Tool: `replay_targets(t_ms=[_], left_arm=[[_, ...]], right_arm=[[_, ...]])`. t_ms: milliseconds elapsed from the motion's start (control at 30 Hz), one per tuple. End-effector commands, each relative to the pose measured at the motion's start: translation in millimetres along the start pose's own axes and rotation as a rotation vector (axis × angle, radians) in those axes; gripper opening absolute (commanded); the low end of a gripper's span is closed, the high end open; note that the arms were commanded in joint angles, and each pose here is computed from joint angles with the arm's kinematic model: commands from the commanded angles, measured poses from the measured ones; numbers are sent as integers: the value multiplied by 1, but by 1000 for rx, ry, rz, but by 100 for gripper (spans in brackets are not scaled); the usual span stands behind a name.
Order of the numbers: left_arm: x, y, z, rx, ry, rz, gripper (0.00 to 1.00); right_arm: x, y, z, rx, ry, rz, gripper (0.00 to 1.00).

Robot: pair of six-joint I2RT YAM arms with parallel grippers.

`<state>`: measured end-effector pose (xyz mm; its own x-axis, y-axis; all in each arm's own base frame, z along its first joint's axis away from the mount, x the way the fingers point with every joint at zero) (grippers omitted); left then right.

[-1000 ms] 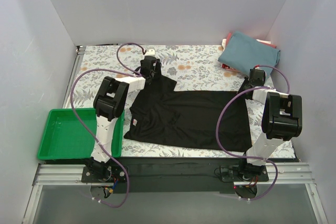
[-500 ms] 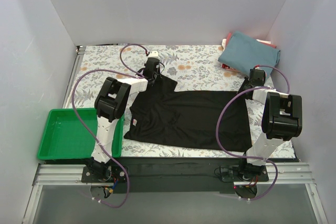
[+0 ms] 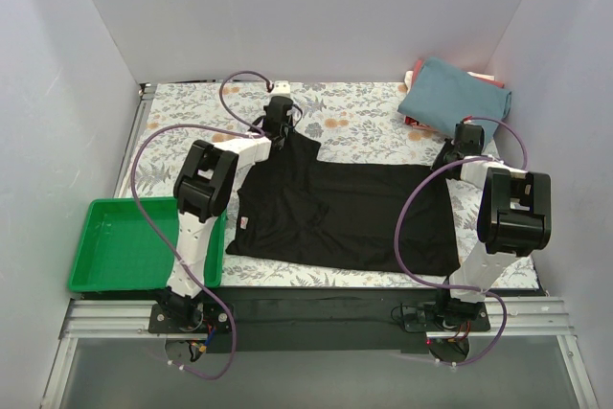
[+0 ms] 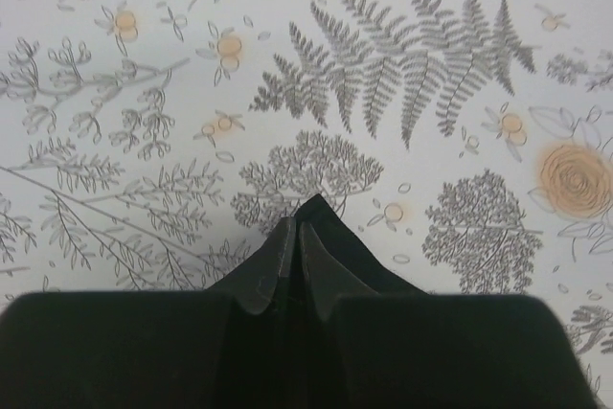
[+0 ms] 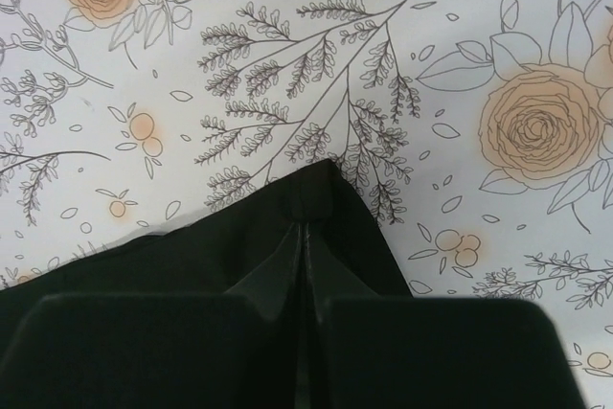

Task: Fold and stack the t-shirts
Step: Fold the tshirt

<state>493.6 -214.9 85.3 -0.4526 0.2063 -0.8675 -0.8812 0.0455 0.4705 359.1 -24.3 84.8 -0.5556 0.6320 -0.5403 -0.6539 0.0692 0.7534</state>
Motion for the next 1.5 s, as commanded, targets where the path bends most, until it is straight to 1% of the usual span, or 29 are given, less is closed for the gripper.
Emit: replay_targets(t_ms=[0, 133, 233, 267, 333, 367, 467, 500, 567, 600, 633, 700, 733, 800, 833, 900, 933, 967, 1033, 1067, 1133, 1200, 1267, 1300, 1333, 1467], left_arm=[[-36, -5, 11, -55, -12, -126, 0], [-55, -18, 18, -73, -31, -195, 0], [-66, -26, 23, -62, -33, -229, 0], [-73, -30, 25, -62, -33, -247, 0], [-74, -39, 31, -65, -46, -254, 0], [-85, -40, 34, -60, -40, -278, 0], [-98, -38, 44, -26, -15, -328, 0], [-93, -36, 46, -18, -10, -325, 0], [-110, -18, 52, 6, 19, -397, 0], [-88, -14, 48, 50, 7, -363, 0], [-102, 4, 51, 70, 22, -411, 0], [-99, 21, 50, 112, 40, -457, 0], [-86, 36, 52, 124, 44, -446, 0], [-84, 52, 53, 154, 66, -479, 0], [-77, 66, 54, 169, 74, -477, 0], [-70, 77, 55, 186, 87, -473, 0], [-76, 89, 57, 199, 93, -494, 0], [-62, 93, 57, 205, 96, -471, 0], [-61, 105, 59, 215, 111, -479, 0], [-48, 108, 57, 229, 107, -448, 0], [-45, 117, 58, 238, 118, -440, 0], [-28, 123, 58, 242, 121, -410, 0], [-27, 134, 61, 226, 138, -422, 0], [-17, 137, 62, 221, 138, -400, 0], [-20, 144, 64, 215, 144, -412, 0], [-12, 164, 68, 221, 158, -417, 0]], right_arm=[[-19, 2, 18, -56, 13, -38, 1], [-30, -2, 28, -71, 15, -58, 1], [-45, -5, 37, -83, 19, -83, 1], [-57, -4, 45, -99, 21, -105, 1], [-61, -6, 49, -95, 27, -95, 1], [-66, -6, 52, -100, 30, -103, 1], [-78, -5, 60, -114, 42, -121, 1], [-80, -3, 63, -121, 48, -126, 1], [-80, 1, 61, -122, 56, -131, 1], [-77, 4, 59, -121, 61, -130, 1], [-76, 6, 58, -123, 66, -127, 1], [-72, 12, 56, -125, 76, -128, 1], [-66, 12, 52, -118, 78, -114, 1], [-64, 19, 50, -123, 82, -122, 1], [-57, 18, 46, -118, 85, -112, 1], [-56, 25, 45, -126, 88, -123, 1], [-54, 27, 44, -127, 87, -125, 1], [-48, 27, 41, -123, 86, -118, 1], [-45, 33, 39, -124, 92, -125, 1], [-42, 34, 38, -120, 91, -124, 1], [-37, 38, 33, -106, 91, -127, 1], [-32, 42, 29, -93, 89, -130, 1], [-34, 44, 27, -88, 86, -161, 1], [-30, 47, 24, -81, 85, -162, 1], [-29, 48, 22, -71, 84, -166, 1], [-23, 53, 17, -69, 73, -170, 1]])
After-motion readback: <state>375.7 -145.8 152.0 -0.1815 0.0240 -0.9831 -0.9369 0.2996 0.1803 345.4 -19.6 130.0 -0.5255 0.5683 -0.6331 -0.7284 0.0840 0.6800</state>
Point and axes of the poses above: each gripper's point midway between its finger pads, its own y axis back along the fingers, its own z axis along the line the jaws close on, x = y × z, the point moved 8 cm from there along y, back along the fingers, and after that the axes turned 14 degrees about -y, right-handed, at the moved point
